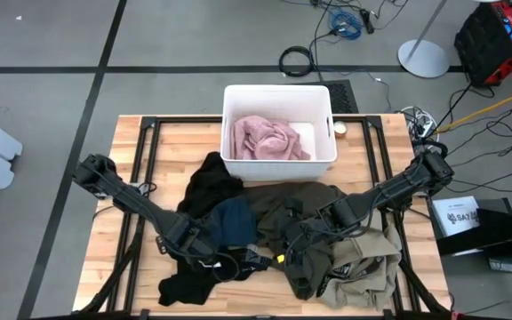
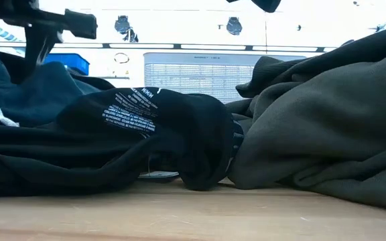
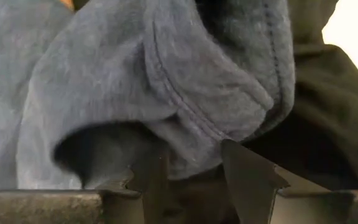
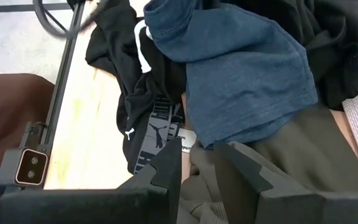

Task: Sort clothes
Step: Put the dark blue shorts into the white bin

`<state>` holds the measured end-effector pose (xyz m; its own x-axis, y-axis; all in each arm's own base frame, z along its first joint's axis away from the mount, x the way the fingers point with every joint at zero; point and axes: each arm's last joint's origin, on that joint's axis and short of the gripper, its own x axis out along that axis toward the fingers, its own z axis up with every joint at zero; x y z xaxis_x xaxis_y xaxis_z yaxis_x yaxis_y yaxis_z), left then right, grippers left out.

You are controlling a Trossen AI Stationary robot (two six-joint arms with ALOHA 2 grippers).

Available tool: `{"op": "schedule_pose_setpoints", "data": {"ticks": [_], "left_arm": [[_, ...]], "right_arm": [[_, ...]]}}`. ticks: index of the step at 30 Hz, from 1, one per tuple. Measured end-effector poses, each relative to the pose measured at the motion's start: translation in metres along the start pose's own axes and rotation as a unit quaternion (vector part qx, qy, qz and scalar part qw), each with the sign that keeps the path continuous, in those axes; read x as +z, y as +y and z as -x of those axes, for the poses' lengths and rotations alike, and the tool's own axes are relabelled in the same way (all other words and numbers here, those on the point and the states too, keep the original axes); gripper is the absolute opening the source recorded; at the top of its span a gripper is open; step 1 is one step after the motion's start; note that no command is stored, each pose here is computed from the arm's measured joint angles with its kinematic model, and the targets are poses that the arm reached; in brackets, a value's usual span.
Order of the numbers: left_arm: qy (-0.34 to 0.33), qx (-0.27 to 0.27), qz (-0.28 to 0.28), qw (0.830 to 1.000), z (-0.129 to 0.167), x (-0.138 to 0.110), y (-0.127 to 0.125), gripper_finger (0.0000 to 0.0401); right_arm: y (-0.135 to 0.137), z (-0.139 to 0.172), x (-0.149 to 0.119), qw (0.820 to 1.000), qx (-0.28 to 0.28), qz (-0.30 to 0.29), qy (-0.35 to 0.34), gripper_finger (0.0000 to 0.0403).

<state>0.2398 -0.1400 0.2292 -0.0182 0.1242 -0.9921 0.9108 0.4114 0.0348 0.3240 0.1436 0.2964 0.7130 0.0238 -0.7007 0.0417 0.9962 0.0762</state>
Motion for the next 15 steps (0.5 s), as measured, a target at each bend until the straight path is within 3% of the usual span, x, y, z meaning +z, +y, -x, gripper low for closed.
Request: {"op": "schedule_pose_setpoints", "data": {"ticks": [6,12,15], "left_arm": [[0.010,-0.010,-0.015,1.000,-0.017,0.011,0.008,0.0143],[0.033,0.012,-0.014,0.999,-0.018,0.011,0.010,0.0024],[0.044,0.057,0.010,0.997,-0.008,0.011,0.015,0.0010]], "right_arm": [[0.000,0.000,0.000,1.000,0.000,0.000,0.000,0.0084],[0.000,0.000,0.000,1.000,0.000,0.018,0.001,0.0084],[-0.001,0.000,0.000,0.999,-0.004,0.050,0.001,0.0084]]}}
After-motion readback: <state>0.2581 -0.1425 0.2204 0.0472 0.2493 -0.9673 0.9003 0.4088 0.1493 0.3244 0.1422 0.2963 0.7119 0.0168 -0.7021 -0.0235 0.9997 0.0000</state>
